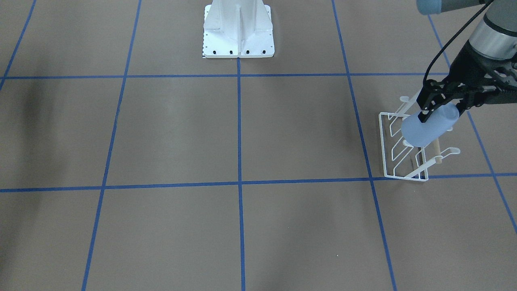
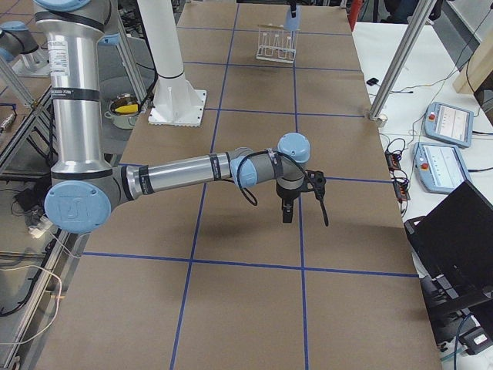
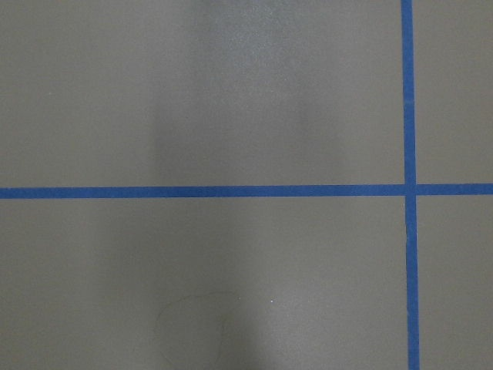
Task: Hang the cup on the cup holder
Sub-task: 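Lower the cup with the left gripper onto a wooden peg of the rack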
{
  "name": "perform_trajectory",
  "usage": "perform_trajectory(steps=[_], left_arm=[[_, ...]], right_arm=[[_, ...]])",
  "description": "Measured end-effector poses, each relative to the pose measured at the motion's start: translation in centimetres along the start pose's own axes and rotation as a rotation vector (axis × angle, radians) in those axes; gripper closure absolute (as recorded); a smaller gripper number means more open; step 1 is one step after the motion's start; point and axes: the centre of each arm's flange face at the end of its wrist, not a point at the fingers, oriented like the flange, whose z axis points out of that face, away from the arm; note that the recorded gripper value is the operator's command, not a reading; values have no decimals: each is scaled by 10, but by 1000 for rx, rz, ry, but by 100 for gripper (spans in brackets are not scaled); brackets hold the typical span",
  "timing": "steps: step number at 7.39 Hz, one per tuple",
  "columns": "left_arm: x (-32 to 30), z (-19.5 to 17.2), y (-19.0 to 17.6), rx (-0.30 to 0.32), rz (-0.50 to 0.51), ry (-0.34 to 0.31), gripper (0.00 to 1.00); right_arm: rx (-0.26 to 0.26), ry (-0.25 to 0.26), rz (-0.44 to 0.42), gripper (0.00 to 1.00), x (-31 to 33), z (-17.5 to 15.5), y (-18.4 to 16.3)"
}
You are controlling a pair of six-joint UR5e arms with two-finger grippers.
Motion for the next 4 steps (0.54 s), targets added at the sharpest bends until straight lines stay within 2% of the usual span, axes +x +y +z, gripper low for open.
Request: perform_trajectory(steps=[4], left_arm=[[6, 31, 1, -23, 31, -48, 100]], right_arm=[[-18, 7, 10, 0, 3, 6, 4]])
